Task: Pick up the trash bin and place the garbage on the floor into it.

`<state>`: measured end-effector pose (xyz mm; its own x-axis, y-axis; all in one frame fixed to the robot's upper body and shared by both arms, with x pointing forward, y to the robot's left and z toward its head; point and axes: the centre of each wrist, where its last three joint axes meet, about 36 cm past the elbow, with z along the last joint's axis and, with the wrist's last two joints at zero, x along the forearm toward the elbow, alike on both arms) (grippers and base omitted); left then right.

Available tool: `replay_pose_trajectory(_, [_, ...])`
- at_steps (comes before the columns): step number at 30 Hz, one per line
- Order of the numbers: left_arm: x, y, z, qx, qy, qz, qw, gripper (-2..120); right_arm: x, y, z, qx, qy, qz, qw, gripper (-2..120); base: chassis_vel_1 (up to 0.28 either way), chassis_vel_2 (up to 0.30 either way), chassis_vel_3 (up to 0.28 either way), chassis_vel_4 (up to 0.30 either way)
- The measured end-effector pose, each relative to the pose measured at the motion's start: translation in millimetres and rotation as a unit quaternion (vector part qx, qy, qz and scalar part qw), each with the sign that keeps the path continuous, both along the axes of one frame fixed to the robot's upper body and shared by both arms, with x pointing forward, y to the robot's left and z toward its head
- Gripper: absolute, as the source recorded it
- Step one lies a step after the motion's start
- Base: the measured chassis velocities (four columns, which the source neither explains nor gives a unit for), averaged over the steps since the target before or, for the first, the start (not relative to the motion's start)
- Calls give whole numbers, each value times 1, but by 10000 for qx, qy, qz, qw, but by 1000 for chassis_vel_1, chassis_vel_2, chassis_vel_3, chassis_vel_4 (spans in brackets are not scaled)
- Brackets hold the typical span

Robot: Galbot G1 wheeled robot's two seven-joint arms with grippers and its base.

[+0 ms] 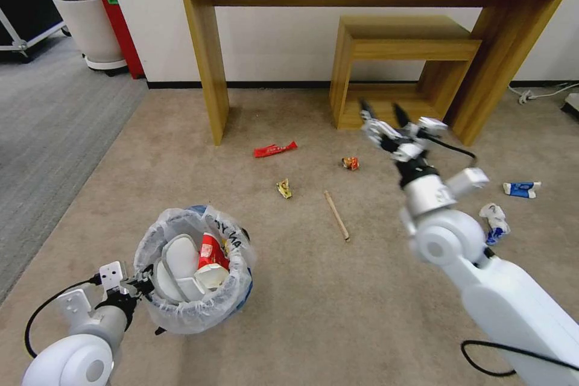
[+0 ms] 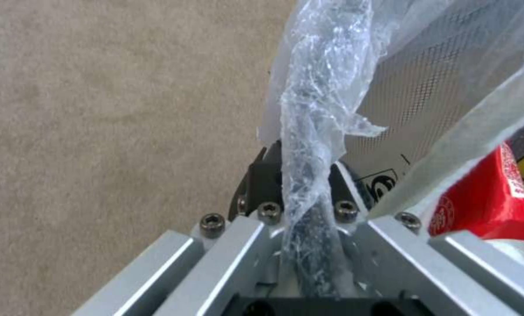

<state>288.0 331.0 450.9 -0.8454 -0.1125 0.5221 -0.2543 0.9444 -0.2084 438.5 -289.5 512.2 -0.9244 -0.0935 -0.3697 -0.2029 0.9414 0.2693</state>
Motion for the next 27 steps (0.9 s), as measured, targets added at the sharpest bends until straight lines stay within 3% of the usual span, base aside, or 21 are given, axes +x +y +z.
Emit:
replay_pose_trajectory(3, [0, 1, 0, 19, -14, -3, 10000, 1, -5, -9, -3, -58, -11, -205, 9998, 100, 0, 0, 0, 0])
replay_pose_trajectory(6, [2, 1, 0, 22, -56, -9, 10000, 1, -30, -36, -21, -436, -133, -783, 9959, 100, 0, 0, 0, 0])
replay_pose_trajectory(9, [3, 1, 0, 9, -63, -7, 10000, 1, -42, -44, -28, -541, -190, -899, 9943, 100, 0, 0, 0, 0])
replay_pose_trajectory(14, [3, 2, 1, -11, -70, -23, 10000, 1, -64, -51, -39, -730, -77, -1056, 9917, 100, 0, 0, 0, 0])
replay_pose_trajectory(22, [1, 6, 9, -19, -12, -65, 10000, 1, -68, -56, -44, -858, 17, -1146, 9897, 100, 0, 0, 0, 0])
replay_pose_trajectory(27, [-3, 8, 25, -43, 105, -164, 9998, 1, -65, -57, -56, -996, 176, -1201, 9876, 100, 0, 0, 0, 0])
